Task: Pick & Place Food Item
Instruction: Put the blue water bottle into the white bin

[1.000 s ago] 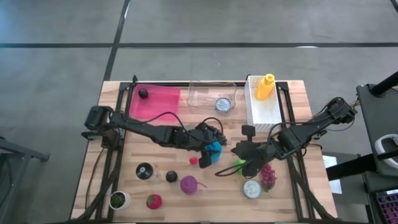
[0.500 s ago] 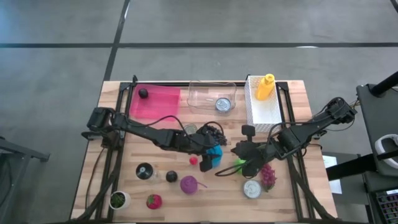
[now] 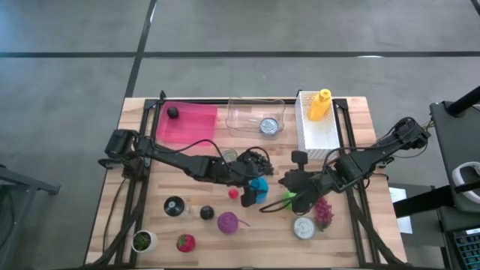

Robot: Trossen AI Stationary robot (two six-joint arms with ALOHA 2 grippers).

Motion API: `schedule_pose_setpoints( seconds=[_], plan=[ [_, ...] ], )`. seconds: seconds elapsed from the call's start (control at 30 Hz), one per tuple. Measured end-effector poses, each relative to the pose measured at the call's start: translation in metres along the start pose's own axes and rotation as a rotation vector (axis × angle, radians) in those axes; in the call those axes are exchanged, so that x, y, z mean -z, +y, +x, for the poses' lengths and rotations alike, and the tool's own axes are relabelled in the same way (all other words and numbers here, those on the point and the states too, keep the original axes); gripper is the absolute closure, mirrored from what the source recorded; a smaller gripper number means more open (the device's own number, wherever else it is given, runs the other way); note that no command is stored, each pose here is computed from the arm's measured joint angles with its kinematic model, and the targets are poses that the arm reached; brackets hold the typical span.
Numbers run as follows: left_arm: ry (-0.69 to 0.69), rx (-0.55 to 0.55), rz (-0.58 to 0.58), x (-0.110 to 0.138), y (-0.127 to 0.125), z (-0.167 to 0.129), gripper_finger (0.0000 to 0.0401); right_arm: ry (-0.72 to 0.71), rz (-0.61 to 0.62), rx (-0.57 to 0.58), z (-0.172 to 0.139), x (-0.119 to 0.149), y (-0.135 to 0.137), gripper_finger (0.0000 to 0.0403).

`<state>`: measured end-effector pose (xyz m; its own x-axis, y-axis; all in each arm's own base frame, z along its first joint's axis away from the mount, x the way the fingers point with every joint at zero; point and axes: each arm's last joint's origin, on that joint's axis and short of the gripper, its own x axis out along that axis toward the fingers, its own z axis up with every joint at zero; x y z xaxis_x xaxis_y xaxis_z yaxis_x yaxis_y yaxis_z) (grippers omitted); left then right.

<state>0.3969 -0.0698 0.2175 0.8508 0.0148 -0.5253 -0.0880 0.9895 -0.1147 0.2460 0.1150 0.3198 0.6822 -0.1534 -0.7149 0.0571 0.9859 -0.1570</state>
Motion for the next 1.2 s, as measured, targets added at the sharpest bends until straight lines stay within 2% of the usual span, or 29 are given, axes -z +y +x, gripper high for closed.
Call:
schedule_pose_setpoints(
  seconds=[0.43, 0.83, 1.1, 1.2],
  plan=[
    [-0.036, -0.003, 0.059, -0.012, 0.0, -0.014, 0.0007, -0.001, 0.0, 0.0, 0.0, 0.0, 0.0, 0.0394],
    [-0.043, 0.0, 0.105, -0.033, -0.003, -0.066, 0.003, -0.012, 0.006, -0.005, 0.0, -0.001, 0.001, 0.0394],
    [-0.102, -0.135, 0.144, -0.025, -0.017, -0.096, 0.0033, -0.018, 0.009, -0.006, 0.0, -0.002, 0.001, 0.0394],
    [-0.12, -0.15, 0.154, -0.019, -0.021, -0.108, 0.0029, -0.019, 0.01, -0.006, 0.0, -0.002, 0.001, 0.0394]
  ],
)
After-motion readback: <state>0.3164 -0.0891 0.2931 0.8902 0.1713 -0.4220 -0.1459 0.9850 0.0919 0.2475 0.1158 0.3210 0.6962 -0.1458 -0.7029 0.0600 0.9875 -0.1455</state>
